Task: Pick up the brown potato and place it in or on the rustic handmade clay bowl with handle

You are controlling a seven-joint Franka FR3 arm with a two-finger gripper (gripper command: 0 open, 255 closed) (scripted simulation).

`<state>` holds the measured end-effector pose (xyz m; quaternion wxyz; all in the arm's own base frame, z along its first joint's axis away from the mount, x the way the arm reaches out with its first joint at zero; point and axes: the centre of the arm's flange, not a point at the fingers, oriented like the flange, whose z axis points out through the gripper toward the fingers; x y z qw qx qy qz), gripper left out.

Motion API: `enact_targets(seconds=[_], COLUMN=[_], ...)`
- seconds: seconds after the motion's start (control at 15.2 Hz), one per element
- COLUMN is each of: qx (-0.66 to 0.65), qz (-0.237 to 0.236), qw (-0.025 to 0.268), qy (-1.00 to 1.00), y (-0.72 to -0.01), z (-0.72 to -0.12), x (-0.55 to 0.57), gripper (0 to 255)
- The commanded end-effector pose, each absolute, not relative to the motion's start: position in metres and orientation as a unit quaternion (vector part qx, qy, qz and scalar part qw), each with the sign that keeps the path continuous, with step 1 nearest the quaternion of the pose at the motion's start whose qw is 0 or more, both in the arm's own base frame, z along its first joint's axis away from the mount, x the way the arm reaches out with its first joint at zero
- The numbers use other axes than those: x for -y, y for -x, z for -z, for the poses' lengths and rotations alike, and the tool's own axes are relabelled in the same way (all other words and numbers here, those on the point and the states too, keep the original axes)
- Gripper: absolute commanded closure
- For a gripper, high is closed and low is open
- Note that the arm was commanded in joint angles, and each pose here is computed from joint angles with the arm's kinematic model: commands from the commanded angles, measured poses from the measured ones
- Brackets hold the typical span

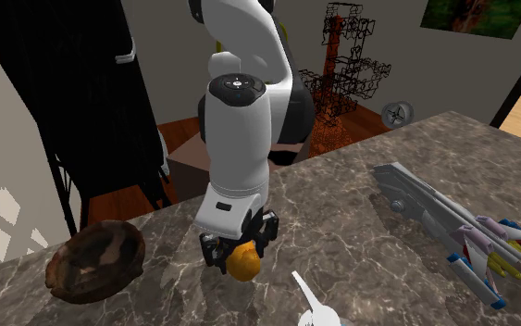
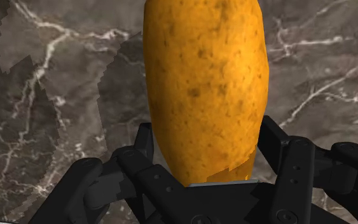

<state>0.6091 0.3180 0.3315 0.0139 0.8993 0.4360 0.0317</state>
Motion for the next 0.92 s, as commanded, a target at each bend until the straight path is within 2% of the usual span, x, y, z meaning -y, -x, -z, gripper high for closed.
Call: enact_targets(seconds=[0.0, 0.33, 0.86], qx=[-0.436, -0.436, -0.436], qz=[-0.031, -0.031, -0.031], qw=[0.014, 0.014, 0.014], qy=[-0.899, -0.899, -0.899], y=[-0.609, -0.609, -0.609], z=[-0.331, -0.331, -0.373], x=[-0.318, -0.318, -0.318], gripper=[255, 255, 255])
